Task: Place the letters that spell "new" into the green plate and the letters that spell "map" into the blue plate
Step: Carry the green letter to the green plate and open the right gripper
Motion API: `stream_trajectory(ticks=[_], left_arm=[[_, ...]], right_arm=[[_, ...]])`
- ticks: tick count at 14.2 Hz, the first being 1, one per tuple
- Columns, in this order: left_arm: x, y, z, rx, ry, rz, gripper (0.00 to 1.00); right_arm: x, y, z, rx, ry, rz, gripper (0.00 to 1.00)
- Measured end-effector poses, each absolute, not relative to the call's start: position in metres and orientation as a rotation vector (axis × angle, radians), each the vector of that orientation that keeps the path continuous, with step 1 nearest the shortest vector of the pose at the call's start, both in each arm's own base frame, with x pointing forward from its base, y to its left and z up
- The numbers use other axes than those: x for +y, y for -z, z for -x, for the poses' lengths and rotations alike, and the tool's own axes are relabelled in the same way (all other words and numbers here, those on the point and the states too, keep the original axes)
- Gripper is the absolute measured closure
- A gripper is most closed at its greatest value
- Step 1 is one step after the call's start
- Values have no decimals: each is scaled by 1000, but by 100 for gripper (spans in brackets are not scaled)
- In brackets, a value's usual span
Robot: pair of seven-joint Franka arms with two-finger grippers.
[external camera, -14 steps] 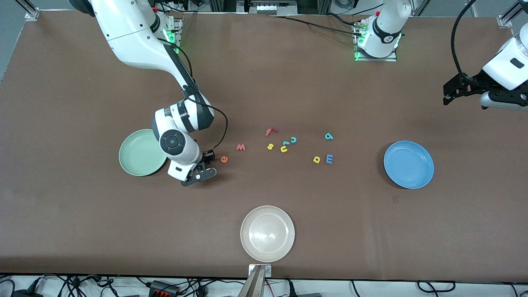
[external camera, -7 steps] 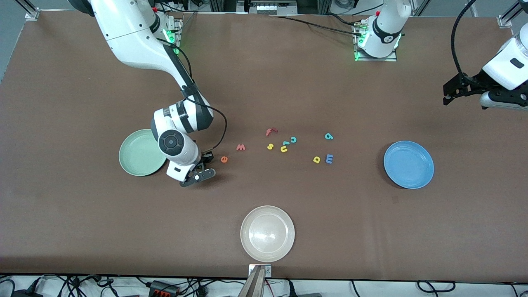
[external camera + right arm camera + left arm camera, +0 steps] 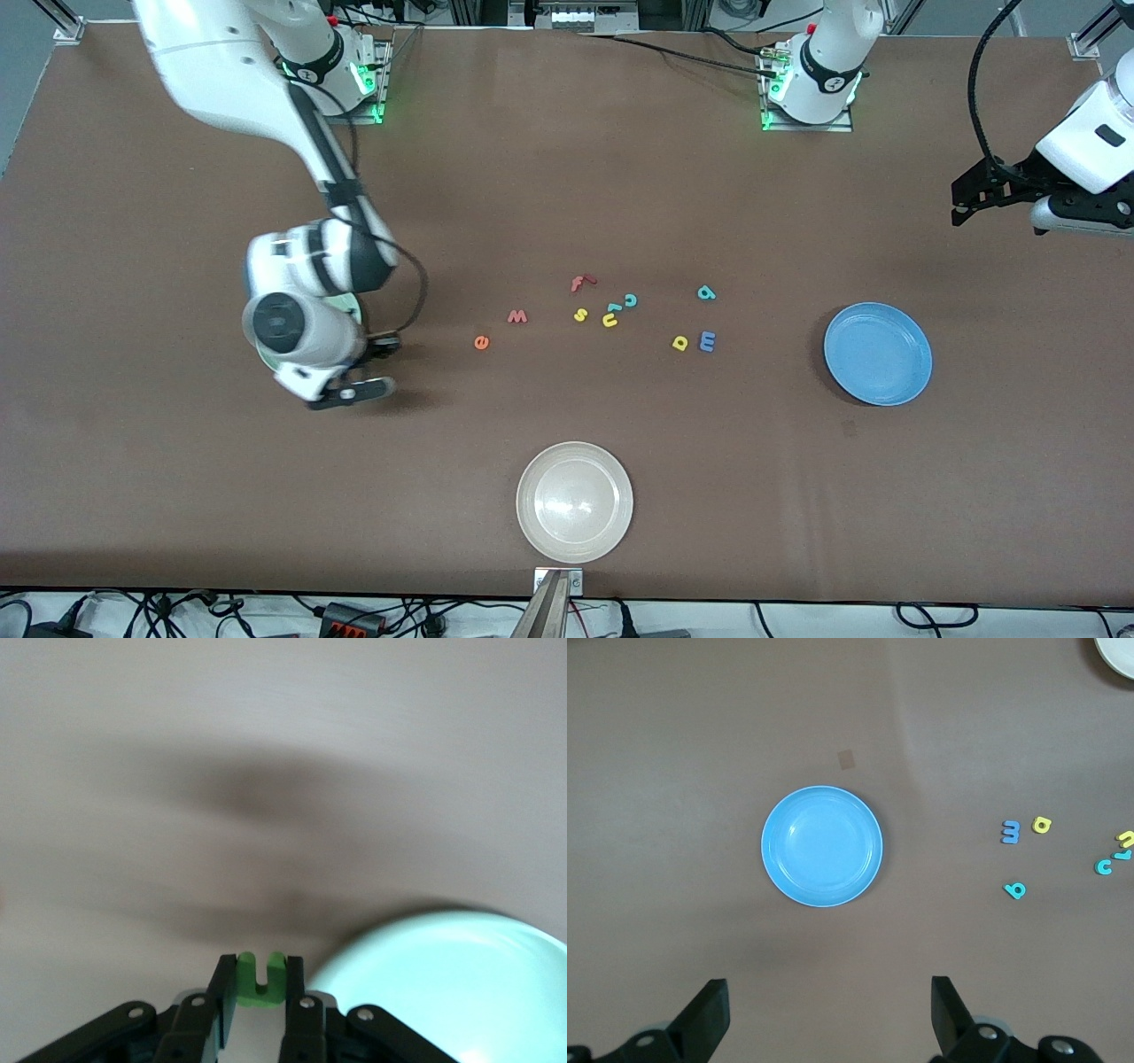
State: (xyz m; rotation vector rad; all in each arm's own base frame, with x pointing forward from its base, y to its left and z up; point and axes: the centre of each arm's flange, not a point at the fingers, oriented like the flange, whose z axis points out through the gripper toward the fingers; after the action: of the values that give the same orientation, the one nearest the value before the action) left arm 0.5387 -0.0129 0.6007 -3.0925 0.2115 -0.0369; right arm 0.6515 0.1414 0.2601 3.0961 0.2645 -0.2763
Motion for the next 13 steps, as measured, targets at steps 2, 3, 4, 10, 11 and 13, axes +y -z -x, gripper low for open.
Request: stream_trajectory(ticks=[2, 3, 4, 10, 11, 13], left_arm=[[-13, -601, -539, 212, 37, 3092, 0], [-13, -601, -539, 212, 37, 3092, 0], [-13, -601, -539, 212, 37, 3092, 0], [-13, -601, -539, 212, 37, 3092, 0], [-13, -601, -539, 212, 37, 3092, 0], [-13, -601, -539, 212, 37, 3092, 0]], right_arm=[[99, -267, -642, 183, 338, -3101, 74], [85, -261, -632, 152, 376, -3095, 74], [73, -251, -622, 128, 420, -3083, 74], [33, -197, -592, 56, 509, -3040, 74], [32, -194, -592, 50, 514, -3039, 74], [32, -196, -592, 40, 513, -3038, 60]])
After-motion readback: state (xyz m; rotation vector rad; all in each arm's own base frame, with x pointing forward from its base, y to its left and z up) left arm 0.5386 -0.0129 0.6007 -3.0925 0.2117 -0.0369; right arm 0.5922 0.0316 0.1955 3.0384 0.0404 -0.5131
